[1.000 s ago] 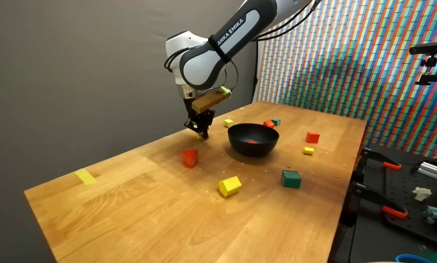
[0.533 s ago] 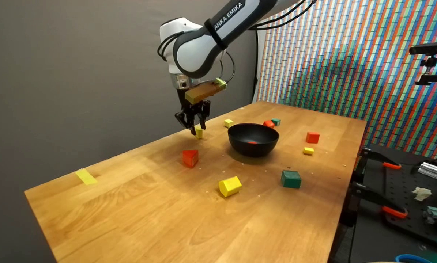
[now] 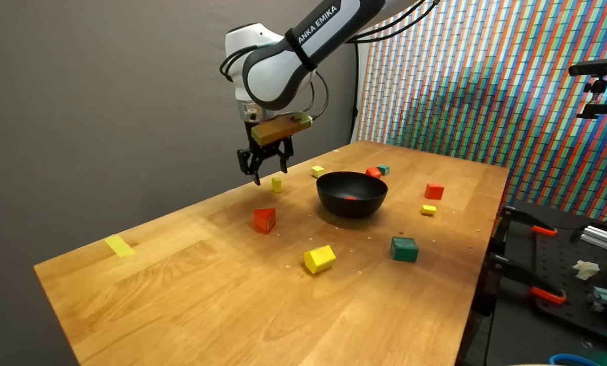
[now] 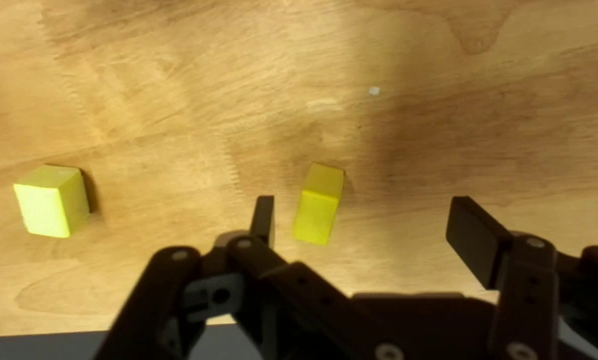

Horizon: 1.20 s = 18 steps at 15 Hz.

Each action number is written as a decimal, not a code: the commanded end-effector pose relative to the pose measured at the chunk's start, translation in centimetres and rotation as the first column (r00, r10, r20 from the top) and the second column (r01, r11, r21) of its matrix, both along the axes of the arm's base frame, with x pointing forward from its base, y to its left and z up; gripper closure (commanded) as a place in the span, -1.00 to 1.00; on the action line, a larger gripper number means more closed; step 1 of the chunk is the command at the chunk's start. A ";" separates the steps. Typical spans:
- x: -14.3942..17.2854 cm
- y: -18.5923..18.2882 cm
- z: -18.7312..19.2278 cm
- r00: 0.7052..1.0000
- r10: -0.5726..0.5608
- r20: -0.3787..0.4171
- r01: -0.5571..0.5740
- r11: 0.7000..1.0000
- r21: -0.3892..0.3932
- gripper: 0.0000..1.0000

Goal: Place all the blocks inside the black bowl

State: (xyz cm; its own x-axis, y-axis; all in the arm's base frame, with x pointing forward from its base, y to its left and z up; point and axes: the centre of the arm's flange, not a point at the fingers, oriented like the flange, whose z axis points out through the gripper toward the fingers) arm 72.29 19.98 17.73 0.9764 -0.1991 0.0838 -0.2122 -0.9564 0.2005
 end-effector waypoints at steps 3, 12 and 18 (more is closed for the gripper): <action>1.7 -5.4 -2.0 0.969 -0.236 0.073 0.232 0.971 0.058 -1.00; 1.4 -7.4 -2.3 0.951 -0.307 0.025 0.297 0.937 0.186 0.51; 1.3 -5.7 -2.1 0.954 -0.298 0.026 0.285 0.934 0.215 -0.35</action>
